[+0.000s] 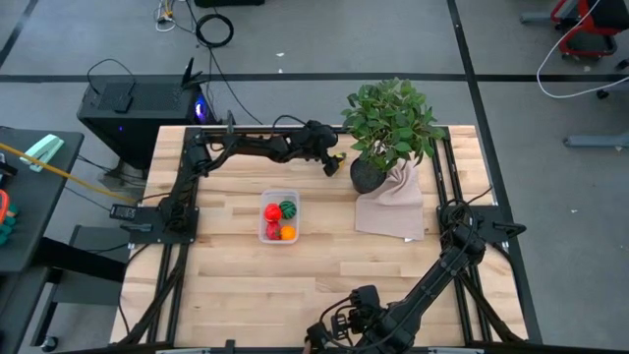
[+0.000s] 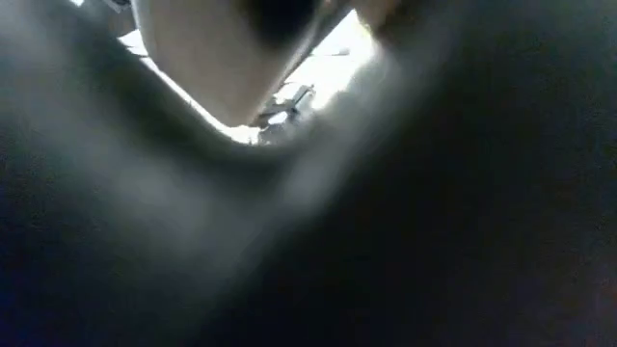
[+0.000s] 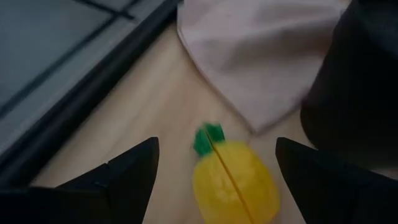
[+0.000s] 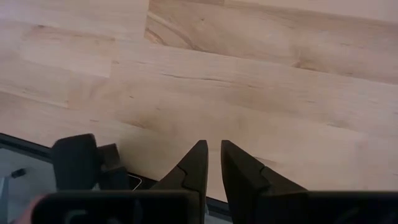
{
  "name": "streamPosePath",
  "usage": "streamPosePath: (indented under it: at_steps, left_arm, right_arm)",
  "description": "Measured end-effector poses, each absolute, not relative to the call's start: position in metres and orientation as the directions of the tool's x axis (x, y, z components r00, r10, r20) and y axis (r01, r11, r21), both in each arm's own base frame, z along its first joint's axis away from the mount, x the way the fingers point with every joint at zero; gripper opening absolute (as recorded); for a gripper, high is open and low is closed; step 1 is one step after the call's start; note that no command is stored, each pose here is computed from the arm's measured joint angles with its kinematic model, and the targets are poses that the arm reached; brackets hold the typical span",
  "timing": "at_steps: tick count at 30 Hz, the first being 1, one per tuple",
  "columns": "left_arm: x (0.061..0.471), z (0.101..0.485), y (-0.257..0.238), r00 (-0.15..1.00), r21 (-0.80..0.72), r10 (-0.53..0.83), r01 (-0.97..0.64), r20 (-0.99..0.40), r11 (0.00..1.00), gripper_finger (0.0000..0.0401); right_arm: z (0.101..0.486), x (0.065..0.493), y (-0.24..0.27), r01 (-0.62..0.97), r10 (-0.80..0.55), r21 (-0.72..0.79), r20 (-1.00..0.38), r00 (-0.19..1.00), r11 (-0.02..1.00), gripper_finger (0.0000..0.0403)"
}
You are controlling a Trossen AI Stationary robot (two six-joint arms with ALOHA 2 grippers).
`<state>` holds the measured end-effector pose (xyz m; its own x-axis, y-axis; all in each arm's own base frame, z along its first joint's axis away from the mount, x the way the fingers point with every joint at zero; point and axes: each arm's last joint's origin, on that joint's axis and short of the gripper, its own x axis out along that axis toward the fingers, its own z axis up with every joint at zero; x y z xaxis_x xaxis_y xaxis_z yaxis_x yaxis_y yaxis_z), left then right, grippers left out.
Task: Pick and placing Produce into tupperware
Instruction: Put the yellow pineapple into the transparent bin
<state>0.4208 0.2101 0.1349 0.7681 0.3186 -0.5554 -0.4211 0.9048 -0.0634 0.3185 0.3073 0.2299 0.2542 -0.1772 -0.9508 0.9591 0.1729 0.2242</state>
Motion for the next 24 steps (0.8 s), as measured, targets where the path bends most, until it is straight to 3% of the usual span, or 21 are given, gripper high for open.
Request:
streamPosePath:
  at_steps: [9, 18, 24]
  left_arm:
    - [0.4215, 0.1347, 0.2110, 0.660, -0.046, 0.229, -0.371, -0.716, 0.927, 0.0329]
    - [0.4227, 0.1385, 0.2154, 0.667, -0.058, 0.198, -0.341, -0.719, 0.938, 0.0328]
    - [0.4217, 0.1374, 0.2149, 0.656, -0.012, 0.192, -0.293, -0.730, 0.956, 0.0306]
  right_arm:
    - [0.2299, 0.3184, 0.3073, 0.959, -0.178, 0.224, -0.951, 0.254, 0.173, 0.0050]
    - [0.2300, 0.3186, 0.3073, 0.959, -0.180, 0.226, -0.950, 0.257, 0.173, 0.0050]
    - [0.2300, 0.3186, 0.3072, 0.959, -0.180, 0.226, -0.950, 0.257, 0.173, 0.0050]
